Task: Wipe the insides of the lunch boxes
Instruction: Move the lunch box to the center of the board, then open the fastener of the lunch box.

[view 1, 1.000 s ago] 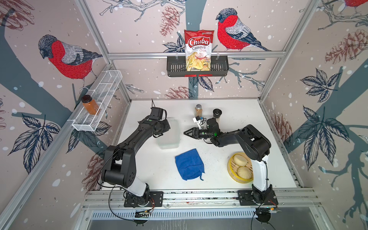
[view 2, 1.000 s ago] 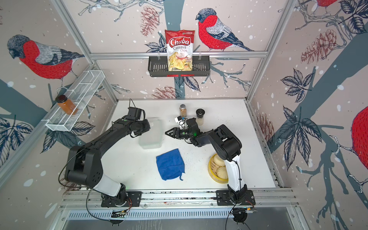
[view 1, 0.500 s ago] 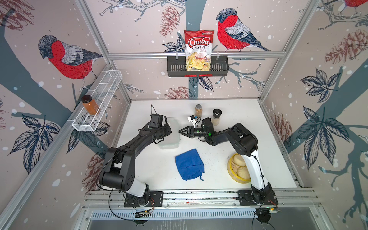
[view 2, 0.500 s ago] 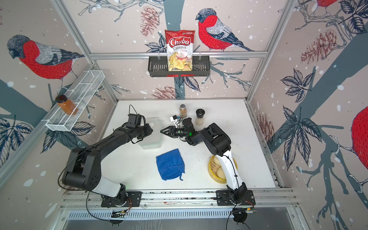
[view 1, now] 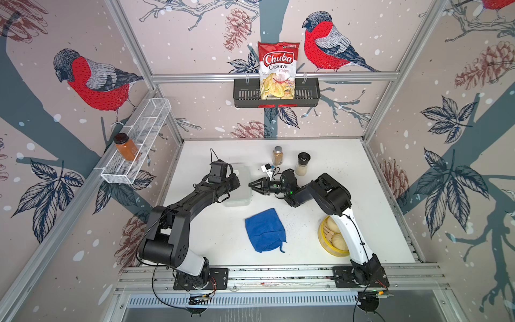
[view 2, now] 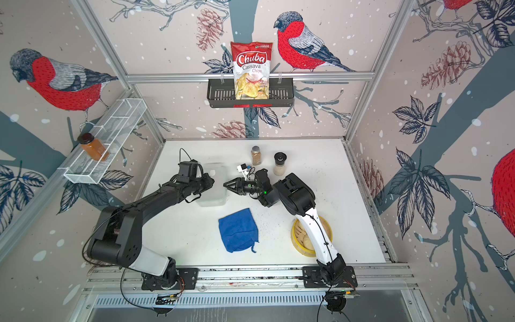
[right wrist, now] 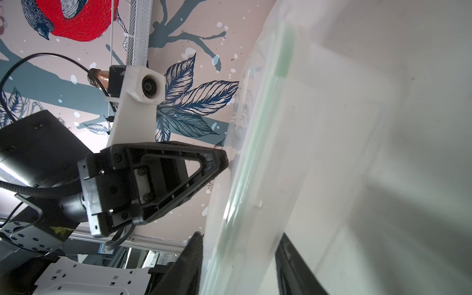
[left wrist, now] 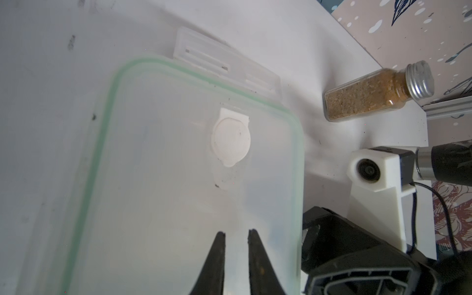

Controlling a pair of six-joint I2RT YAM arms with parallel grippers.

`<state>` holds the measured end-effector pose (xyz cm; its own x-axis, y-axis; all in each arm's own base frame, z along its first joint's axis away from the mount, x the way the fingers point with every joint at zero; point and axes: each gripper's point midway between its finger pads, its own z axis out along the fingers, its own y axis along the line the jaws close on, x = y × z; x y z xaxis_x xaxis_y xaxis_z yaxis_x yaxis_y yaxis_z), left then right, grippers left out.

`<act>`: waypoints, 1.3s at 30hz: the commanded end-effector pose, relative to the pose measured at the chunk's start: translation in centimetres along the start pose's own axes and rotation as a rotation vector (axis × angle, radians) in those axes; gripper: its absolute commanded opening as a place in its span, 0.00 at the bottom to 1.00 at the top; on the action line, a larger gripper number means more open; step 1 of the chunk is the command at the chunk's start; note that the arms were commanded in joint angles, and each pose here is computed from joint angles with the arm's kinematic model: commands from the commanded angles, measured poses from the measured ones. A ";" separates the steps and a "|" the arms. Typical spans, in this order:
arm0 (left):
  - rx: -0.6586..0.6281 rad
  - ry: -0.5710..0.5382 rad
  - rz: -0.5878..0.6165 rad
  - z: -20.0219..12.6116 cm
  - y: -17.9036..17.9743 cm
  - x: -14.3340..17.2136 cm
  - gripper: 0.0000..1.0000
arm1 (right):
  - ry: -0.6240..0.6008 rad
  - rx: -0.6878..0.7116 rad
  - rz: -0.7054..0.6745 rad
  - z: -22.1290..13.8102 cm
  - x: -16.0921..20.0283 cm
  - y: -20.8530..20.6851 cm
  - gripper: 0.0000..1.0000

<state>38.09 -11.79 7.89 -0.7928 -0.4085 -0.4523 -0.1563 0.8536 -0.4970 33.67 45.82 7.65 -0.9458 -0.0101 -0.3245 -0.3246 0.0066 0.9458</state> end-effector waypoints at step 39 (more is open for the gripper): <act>-0.315 0.361 -0.067 1.5 8.8 10.4 0.11 | -0.131 0.155 -0.033 -1.3 -3.3 -1.8 0.59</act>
<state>41.57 -12.43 7.30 -0.7213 -0.4242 -0.5476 -0.0878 0.8402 -0.5352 36.32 44.35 8.67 -0.9244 0.0976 -0.3688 -0.3606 0.0919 0.9282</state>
